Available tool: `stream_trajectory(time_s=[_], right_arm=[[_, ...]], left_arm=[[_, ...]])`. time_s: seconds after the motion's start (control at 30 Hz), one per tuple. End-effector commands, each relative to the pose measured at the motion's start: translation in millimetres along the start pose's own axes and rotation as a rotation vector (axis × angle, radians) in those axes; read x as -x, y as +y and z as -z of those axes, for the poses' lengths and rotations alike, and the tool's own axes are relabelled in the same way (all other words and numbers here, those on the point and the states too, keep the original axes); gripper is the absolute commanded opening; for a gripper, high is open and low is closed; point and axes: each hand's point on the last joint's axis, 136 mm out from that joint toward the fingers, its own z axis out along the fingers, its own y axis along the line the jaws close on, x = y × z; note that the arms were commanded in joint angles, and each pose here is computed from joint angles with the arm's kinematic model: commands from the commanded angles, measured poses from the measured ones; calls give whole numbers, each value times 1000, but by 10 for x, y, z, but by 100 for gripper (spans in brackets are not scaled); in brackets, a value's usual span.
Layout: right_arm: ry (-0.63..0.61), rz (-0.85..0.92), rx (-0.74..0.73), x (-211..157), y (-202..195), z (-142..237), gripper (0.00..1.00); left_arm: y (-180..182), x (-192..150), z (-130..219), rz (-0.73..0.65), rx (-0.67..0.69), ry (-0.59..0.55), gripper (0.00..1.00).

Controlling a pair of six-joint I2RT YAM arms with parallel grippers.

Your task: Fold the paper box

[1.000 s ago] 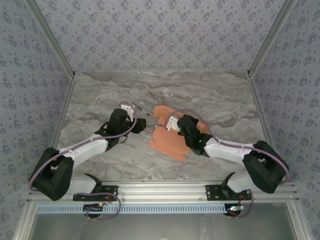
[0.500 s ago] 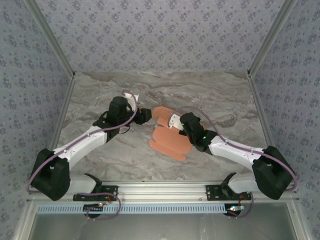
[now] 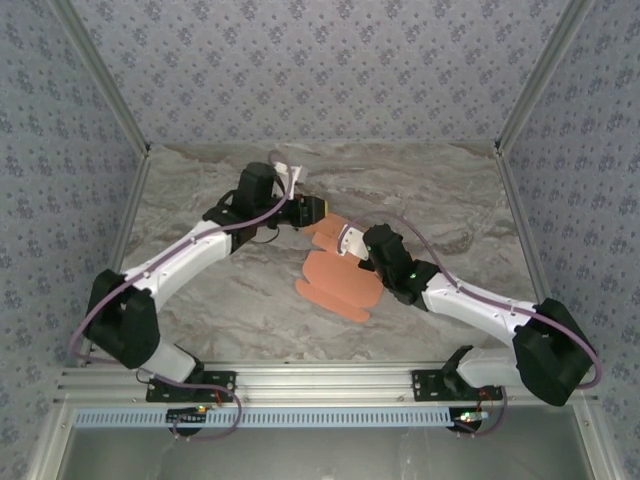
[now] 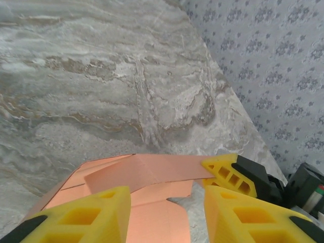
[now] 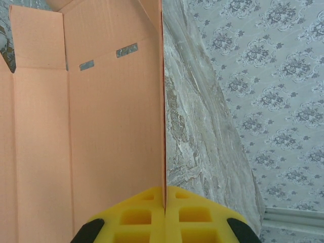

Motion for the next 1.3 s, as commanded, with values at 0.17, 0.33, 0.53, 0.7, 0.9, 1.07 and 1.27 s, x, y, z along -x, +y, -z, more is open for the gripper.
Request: stream_trajectory(time_s=[0.17, 0.33, 0.53, 0.7, 0.9, 1.07, 1.27], right_arm=[[-27, -39, -16, 109, -115, 63, 2], [-27, -41, -16, 108, -113, 62, 2], [-22, -48, -20, 96, -126, 57, 2], [-22, -49, -23, 97, -130, 52, 2], [-25, -55, -23, 103, -130, 51, 2], [-24, -59, -25, 103, -134, 49, 2], [-19, -56, -24, 90, -120, 34, 2]], left_arm=[[-110, 4, -255, 8, -41, 79, 43], [-49, -8, -353, -1, -23, 96, 44], [-30, -110, -401, 10, -23, 126, 44], [-28, -180, -414, 20, -23, 138, 44], [0, -245, -453, 30, -20, 150, 44], [22, -301, -459, 41, -15, 164, 45], [78, -329, -421, 34, 18, 161, 48]])
